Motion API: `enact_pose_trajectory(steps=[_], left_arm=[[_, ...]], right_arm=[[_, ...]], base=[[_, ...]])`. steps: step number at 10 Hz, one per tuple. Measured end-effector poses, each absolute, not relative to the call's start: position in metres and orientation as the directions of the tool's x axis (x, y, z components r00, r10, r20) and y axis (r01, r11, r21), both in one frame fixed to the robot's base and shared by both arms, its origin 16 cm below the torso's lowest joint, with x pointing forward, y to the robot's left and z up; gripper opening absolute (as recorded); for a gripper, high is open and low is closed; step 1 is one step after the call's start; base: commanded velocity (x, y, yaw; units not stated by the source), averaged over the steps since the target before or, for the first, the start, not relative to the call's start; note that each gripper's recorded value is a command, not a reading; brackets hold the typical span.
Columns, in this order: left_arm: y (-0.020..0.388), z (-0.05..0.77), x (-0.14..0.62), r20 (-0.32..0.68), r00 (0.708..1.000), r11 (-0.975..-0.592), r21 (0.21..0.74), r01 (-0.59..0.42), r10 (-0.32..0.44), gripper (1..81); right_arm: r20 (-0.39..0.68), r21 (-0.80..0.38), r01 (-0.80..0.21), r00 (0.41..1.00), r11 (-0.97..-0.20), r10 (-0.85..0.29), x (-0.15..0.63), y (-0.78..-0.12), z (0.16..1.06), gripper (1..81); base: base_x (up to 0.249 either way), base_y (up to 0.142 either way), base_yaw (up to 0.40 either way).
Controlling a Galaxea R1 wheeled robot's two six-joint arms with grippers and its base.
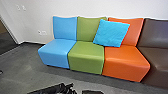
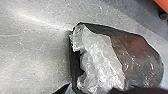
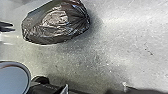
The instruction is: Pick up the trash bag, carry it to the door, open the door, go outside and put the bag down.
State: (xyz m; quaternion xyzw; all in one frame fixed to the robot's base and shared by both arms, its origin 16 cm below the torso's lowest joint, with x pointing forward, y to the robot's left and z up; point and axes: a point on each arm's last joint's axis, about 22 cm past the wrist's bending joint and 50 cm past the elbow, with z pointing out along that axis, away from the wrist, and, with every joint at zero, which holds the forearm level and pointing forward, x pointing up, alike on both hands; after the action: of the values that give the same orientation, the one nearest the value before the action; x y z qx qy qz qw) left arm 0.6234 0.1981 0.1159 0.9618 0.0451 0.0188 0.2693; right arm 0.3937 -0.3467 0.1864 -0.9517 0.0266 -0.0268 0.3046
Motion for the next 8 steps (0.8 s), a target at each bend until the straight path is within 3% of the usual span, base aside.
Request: enact_pose_trajectory(steps=[4, 8], left_arm=[[0.145, 0.097, 0.619, 0.036, 0.999, -0.830, 0.558, 0.008, 0.034, 81.1], [0.137, 0.060, 0.613, 0.029, 0.999, -0.827, 0.562, 0.005, 0.025, 81.1]], right_arm=[[0.082, -0.579, -0.007, 0.994, -0.815, -0.066, 0.393, -0.348, 0.149, 81.1], [0.073, -0.580, -0.008, 0.995, -0.814, -0.062, 0.387, -0.346, 0.110, 81.1]], base=[[0.000, 0.000, 0.000], [0.000, 0.000, 0.000]])
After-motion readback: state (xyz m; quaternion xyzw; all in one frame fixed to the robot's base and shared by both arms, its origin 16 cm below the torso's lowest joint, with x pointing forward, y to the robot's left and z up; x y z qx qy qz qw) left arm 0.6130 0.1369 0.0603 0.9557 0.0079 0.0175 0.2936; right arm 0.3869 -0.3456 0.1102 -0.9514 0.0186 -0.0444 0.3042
